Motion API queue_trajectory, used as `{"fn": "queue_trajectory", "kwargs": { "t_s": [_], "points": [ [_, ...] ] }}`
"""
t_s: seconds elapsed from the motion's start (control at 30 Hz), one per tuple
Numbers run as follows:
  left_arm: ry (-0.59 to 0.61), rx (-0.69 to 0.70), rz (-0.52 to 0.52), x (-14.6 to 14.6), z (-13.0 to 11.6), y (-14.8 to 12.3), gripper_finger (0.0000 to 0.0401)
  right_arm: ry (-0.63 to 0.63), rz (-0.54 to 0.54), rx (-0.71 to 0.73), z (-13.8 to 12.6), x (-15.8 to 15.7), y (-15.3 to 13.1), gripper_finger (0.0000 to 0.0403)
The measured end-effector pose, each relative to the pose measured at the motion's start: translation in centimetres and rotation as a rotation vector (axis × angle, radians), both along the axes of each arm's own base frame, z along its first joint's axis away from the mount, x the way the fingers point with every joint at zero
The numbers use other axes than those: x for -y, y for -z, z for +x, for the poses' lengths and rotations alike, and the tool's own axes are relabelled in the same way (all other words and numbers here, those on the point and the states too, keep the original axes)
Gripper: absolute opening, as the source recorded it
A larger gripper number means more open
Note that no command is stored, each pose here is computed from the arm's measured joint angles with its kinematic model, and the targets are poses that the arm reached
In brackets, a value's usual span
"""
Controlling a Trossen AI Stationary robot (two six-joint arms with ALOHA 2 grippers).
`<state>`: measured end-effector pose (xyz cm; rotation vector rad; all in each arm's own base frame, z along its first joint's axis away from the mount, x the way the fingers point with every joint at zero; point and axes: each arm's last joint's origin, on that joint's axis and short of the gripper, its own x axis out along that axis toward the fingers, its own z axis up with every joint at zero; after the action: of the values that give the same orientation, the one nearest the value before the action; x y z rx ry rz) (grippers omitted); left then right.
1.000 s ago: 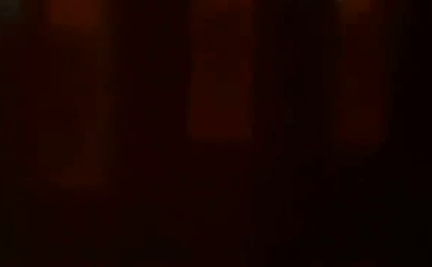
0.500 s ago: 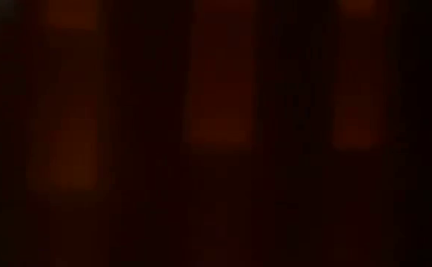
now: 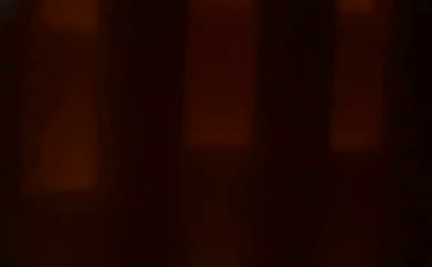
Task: Stack baskets by color
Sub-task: Stack the top blue bin on the bottom blue bin
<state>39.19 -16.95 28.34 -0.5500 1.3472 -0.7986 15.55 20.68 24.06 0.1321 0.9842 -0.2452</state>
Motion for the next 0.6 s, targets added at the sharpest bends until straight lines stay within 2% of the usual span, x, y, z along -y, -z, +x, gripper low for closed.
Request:
{"fn": "queue_trajectory", "kwargs": {
  "t_s": [0.2,0.4,0.47,0.6],
  "points": [
    [0.045,0.122,0.335,-2.6,-4.4,-3.7,0.0059,0.0,-0.007,0.007,0.1,0.0,0.0,0.0135],
    [-0.067,0.31,0.652,-4.6,-10.2,-6.5,0.0048,0.022,-0.051,0.093,0.6,0.3,-0.2,0.0135],
    [-0.147,0.379,0.681,-5.5,-12.1,-6.4,0.0046,0.026,-0.075,0.112,0.8,0.4,-0.2,0.0135],
    [-0.302,0.581,0.634,-7.4,-15.4,-4.7,0.0041,0.02,-0.11,0.111,1.4,0.9,-0.3,0.0135]
  ]
}}
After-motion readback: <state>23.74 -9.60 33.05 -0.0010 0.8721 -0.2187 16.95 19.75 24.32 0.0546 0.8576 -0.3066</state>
